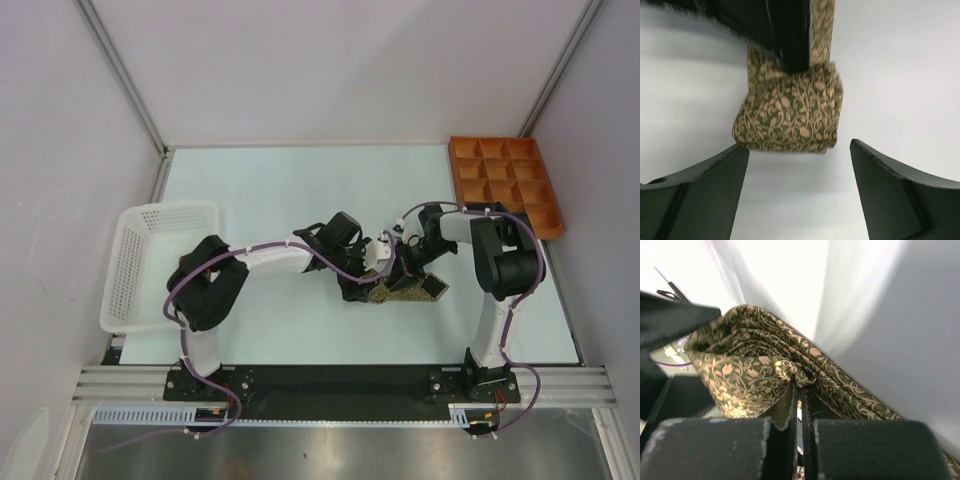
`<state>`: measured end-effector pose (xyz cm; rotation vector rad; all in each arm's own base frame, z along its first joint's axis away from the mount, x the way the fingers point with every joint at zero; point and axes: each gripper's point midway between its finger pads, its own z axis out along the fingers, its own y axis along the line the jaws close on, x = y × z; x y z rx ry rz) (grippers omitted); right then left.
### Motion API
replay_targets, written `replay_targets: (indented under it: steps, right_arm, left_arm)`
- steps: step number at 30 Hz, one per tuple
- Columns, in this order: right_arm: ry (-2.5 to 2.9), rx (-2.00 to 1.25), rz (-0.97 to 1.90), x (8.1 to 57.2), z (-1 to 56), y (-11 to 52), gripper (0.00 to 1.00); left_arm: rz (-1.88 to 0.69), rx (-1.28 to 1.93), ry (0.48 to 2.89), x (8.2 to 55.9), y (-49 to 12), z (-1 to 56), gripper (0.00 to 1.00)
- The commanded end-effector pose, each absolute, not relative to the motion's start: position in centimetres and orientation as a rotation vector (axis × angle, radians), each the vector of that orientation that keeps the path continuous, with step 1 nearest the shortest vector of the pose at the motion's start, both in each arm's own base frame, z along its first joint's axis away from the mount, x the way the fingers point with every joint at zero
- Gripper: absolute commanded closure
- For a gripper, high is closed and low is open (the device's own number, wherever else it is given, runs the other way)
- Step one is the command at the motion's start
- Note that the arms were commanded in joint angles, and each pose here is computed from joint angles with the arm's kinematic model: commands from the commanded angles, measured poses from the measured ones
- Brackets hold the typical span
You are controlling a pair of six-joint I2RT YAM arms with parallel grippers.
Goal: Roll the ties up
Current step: Roll the tie at the center of the board.
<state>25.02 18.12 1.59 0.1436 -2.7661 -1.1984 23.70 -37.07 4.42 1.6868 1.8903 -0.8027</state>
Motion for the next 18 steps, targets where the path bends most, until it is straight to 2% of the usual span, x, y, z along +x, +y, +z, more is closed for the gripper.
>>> replay_targets:
  steps: [1,3,9,13,18]
  right_arm:
    - [-2.923,0.278,-0.949,25.6,-2.6,17.5,1.0]
    - [-2.911,0.279,-0.936,25.2,-3.2,17.7,1.0]
    - [-2.866,0.252,-0.931,24.0,-4.7,18.4,1.0]
    - [-2.854,0.267,-0.971,24.0,-4.8,19.3,1.0]
    - [-2.843,0.286,-1.018,24.2,-4.8,20.7,1.0]
  left_arm:
    - [-1.021,1.577,1.843,22.9,-40.2,5.9,0.12]
    - [-1.061,1.535,1.876,22.8,-40.7,5.6,0.13]
    - [-1.126,1.484,1.937,22.0,-40.6,3.8,0.26]
    - [-1.116,1.484,1.89,22.0,-40.6,3.8,0.39]
    - [-1.079,1.486,1.862,22.2,-41.2,3.8,0.44]
